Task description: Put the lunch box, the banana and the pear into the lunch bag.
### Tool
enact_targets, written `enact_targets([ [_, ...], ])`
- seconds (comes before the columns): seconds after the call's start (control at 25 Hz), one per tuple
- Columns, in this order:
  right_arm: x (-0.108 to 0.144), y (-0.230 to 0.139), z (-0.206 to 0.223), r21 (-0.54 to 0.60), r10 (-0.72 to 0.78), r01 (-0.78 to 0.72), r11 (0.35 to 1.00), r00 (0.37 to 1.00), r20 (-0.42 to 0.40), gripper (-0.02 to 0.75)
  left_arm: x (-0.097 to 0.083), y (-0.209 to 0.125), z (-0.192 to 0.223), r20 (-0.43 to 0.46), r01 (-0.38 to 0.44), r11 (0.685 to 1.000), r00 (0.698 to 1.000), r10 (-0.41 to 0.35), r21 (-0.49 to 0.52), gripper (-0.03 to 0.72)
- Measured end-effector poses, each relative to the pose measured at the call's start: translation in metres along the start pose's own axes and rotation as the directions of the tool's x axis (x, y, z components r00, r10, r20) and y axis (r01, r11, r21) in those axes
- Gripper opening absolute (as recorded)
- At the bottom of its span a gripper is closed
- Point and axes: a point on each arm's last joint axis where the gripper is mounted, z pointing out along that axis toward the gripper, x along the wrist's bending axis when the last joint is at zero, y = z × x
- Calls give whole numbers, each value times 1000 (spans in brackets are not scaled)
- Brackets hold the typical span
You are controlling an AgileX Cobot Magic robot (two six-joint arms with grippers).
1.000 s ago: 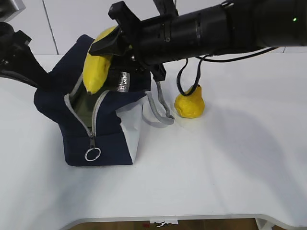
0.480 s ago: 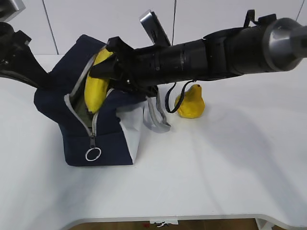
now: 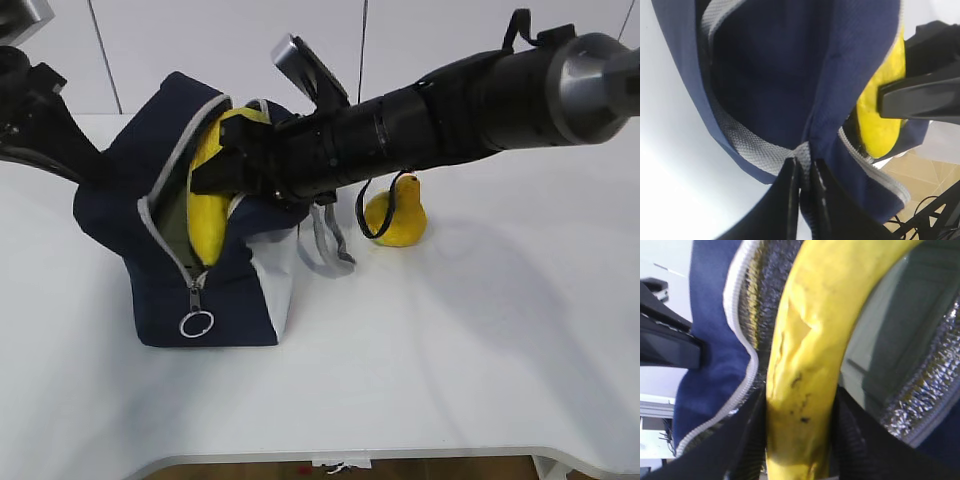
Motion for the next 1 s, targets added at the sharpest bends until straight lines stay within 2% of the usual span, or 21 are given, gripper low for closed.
enact_targets([
  [0.4, 12, 17, -3, -31, -82, 81, 996, 997, -7, 446, 0, 0, 0, 0, 0, 1000, 1000, 0, 0, 12],
  [0.64, 12, 16, -4, 4, -127, 127, 992, 992, 9, 456, 0, 0, 0, 0, 0, 1000, 1000, 0, 0, 12],
  [0.8, 15, 21, -10, 69, -188, 184, 981, 980, 63, 456, 0, 0, 0, 0, 0, 1000, 1000, 0, 0, 11],
  [1.0, 32, 38, -26, 173, -300, 276, 946, 945, 132, 446, 0, 0, 0, 0, 0, 1000, 1000, 0, 0, 12],
])
